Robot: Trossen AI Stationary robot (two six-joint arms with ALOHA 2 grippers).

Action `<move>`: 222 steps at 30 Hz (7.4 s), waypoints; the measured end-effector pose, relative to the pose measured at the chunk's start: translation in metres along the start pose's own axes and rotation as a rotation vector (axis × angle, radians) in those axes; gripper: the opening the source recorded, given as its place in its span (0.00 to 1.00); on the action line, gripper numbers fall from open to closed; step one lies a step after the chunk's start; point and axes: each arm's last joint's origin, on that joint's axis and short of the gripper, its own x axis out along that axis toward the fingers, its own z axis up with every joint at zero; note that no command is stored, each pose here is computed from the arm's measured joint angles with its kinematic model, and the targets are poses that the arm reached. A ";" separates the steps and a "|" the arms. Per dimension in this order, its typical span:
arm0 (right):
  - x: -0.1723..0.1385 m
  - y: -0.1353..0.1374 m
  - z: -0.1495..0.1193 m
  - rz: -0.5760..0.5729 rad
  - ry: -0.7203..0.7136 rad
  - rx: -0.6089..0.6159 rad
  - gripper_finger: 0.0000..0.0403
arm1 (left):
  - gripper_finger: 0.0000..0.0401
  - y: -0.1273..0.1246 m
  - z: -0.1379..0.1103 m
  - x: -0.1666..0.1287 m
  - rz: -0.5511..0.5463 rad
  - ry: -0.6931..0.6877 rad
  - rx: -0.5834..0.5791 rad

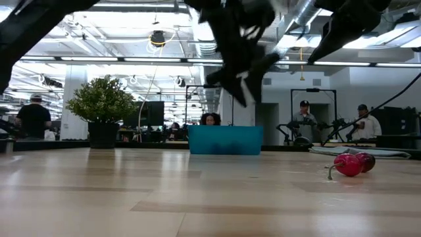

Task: Pick and placing Produce into tupperware
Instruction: Put the cherry into the blue bin

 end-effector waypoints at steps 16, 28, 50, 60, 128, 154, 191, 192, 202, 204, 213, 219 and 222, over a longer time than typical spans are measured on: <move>0.000 0.000 0.000 0.000 0.001 0.000 0.56 | 0.57 -0.157 -0.088 -0.036 -0.228 -0.204 0.298; 0.000 0.000 -0.002 0.000 0.022 0.018 0.56 | 0.67 -0.192 -0.127 0.045 -0.389 -0.191 0.365; 0.000 0.000 -0.002 0.000 0.020 0.019 0.56 | 0.67 -0.196 -0.161 0.045 -0.240 -0.137 0.386; 0.000 0.000 -0.001 0.000 0.014 0.021 0.56 | 0.60 -0.195 -0.163 0.047 -0.245 -0.128 0.359; 0.000 0.000 -0.001 0.000 0.014 0.016 0.56 | 0.27 -0.214 -0.127 -0.011 -0.156 -0.222 0.294; 0.000 0.000 0.000 -0.001 0.003 0.018 0.56 | 0.27 -0.233 -0.128 -0.094 -0.061 -0.446 0.218; 0.000 0.000 0.002 -0.001 -0.019 0.026 0.56 | 0.27 -0.270 -0.154 -0.327 -0.792 -1.377 0.637; 0.000 0.000 0.002 -0.001 -0.019 0.026 0.56 | 0.27 -0.271 -0.159 -0.331 -0.800 -1.418 0.683; 0.000 0.000 0.004 -0.001 -0.038 0.033 0.56 | 0.27 -0.282 -0.208 -0.361 -0.714 -1.751 1.146; 0.000 0.000 0.004 -0.001 -0.037 0.033 0.56 | 0.27 -0.284 -0.216 -0.363 -0.689 -1.772 1.192; 0.000 0.000 0.004 -0.001 -0.036 0.033 0.56 | 0.27 -0.286 -0.228 -0.367 -0.711 -1.733 1.200; 0.000 0.000 0.004 -0.001 -0.036 0.033 0.56 | 0.27 -0.283 -0.211 -0.354 -0.644 -1.525 0.981; 0.000 0.000 0.004 -0.001 -0.037 0.033 0.56 | 0.27 -0.278 -0.195 -0.342 -0.512 -1.396 0.806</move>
